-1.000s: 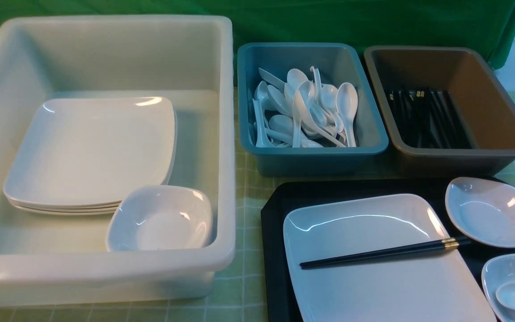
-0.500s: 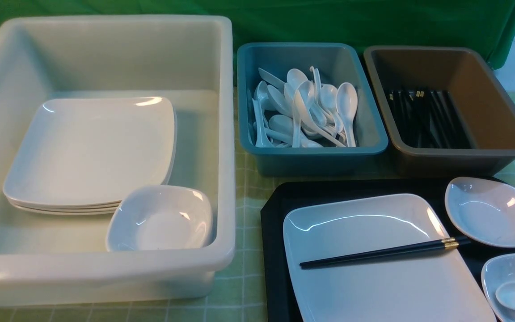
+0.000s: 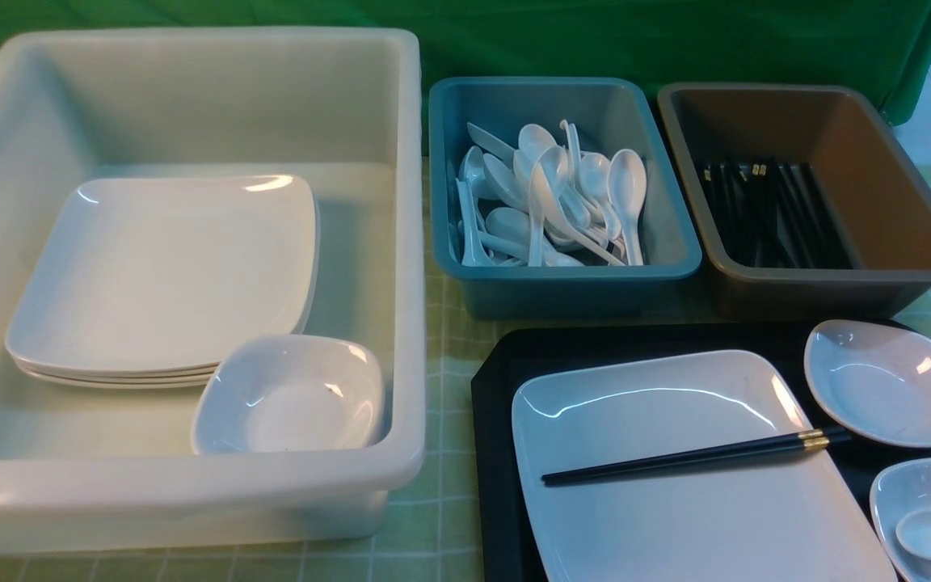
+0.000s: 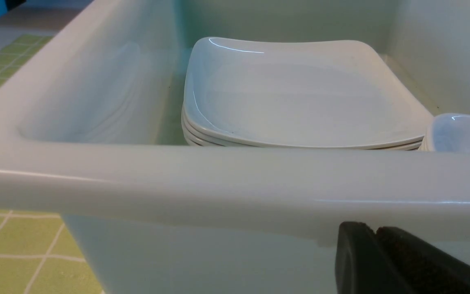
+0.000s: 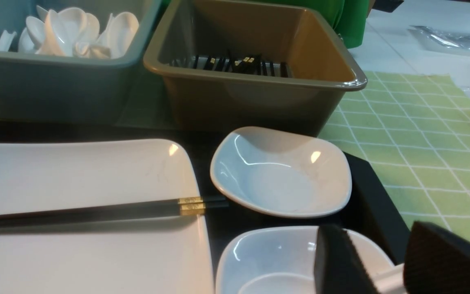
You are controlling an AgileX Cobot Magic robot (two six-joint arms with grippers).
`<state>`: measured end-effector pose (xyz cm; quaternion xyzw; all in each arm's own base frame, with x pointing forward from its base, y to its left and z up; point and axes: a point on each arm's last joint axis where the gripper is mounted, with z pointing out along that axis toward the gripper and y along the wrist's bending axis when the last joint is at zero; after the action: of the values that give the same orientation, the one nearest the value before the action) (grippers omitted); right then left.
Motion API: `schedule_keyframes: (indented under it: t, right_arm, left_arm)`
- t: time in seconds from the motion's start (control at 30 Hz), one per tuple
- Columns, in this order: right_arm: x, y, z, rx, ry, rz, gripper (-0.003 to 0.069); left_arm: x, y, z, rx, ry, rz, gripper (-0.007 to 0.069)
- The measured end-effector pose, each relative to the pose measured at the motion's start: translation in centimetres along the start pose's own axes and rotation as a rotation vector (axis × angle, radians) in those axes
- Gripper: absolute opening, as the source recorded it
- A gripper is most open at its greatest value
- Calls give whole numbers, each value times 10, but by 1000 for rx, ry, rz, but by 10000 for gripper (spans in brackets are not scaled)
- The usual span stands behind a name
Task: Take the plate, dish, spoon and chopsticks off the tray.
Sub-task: Use the right arm to grab a soup spoon from the plate
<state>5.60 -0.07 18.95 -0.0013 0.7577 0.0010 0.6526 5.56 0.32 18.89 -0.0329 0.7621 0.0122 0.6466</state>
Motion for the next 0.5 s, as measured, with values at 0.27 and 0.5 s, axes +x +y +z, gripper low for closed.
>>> schedule_keyframes:
  t: [0.27,0.5]
  right_arm:
    - [0,0,0,0,0,0,243]
    - [-8,3,0,-49,-86,370,243]
  left_arm:
    - [0,0,0,0,0,0,40]
    - [0,0,0,0,0,0,40]
